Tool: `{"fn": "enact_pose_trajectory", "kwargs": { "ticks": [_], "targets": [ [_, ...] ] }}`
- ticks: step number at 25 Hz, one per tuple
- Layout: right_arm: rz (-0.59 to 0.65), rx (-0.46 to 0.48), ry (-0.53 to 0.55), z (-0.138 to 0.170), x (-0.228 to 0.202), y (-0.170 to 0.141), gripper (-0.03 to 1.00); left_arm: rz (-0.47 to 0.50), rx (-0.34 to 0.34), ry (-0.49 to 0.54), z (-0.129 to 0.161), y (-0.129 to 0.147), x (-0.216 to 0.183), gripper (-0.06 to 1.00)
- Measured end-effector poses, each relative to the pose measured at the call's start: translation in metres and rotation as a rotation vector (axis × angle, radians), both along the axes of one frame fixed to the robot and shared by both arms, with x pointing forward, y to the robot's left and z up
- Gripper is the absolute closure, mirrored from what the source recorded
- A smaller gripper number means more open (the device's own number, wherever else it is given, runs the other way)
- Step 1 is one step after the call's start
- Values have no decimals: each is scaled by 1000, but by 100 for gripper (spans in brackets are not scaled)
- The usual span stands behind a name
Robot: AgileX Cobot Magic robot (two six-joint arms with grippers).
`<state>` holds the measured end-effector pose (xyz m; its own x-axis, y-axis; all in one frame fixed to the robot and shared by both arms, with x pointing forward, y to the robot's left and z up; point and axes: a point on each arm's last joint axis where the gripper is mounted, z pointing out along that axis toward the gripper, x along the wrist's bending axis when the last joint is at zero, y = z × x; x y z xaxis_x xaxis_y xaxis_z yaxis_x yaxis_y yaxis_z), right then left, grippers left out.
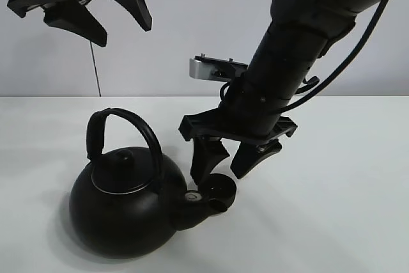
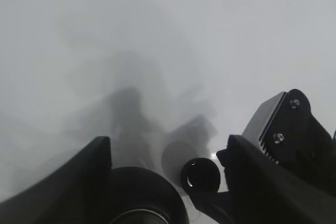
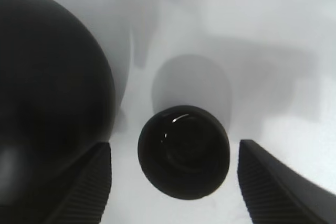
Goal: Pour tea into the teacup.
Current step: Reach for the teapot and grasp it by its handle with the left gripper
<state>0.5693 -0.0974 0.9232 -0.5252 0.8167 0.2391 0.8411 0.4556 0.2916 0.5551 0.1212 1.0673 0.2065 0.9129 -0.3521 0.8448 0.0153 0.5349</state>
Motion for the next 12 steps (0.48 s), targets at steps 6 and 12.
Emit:
{"fn": "enact_pose_trajectory", "kwargs": {
  "ticks": [6,12],
  "targets": [
    [10,-10,38,-1,-4,-1,50,0,0,0,0,0,0,49],
    [7,-15,60,1,-4,-4,50,0,0,0,0,0,0,49]
  ]
}}
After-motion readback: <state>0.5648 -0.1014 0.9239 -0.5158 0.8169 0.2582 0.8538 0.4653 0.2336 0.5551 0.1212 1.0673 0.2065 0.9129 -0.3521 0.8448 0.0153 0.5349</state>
